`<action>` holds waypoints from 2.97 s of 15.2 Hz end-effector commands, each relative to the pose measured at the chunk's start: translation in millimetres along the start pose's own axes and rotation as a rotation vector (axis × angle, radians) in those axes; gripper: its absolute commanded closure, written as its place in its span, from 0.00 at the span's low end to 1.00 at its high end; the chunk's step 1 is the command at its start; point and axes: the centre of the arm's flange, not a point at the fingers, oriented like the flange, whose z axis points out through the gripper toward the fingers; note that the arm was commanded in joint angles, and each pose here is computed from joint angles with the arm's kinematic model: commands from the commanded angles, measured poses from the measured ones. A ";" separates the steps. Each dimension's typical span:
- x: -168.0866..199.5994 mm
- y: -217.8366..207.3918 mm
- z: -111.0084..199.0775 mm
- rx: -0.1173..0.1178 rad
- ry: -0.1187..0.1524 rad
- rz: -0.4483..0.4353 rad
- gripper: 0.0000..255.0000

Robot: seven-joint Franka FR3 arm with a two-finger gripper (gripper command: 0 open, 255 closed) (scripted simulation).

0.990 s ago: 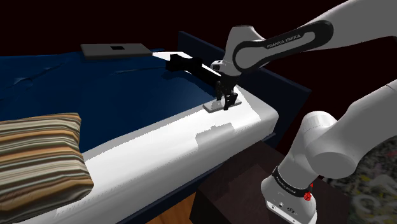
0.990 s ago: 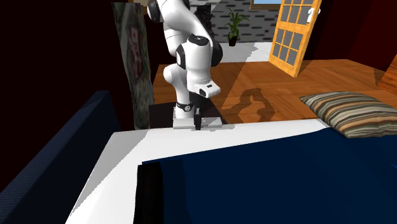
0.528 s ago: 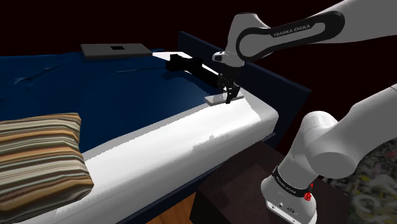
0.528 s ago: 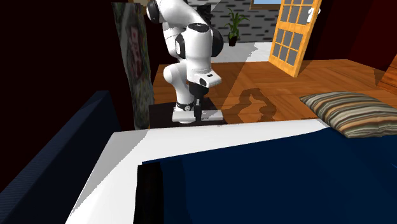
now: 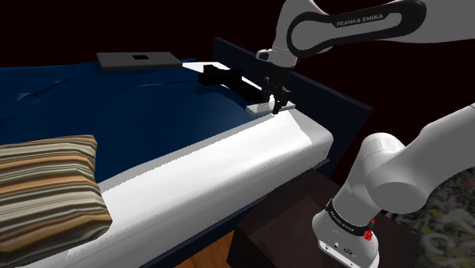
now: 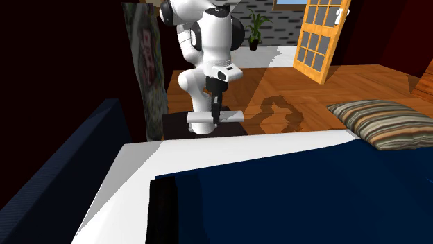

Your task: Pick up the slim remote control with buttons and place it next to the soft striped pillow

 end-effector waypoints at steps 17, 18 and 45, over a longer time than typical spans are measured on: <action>51.0 -14.8 -72.9 0.000 0.000 0.000 1.00; 63.8 -18.0 -72.9 0.000 0.000 0.000 1.00; 409.9 -102.9 -72.2 0.000 0.000 0.000 1.00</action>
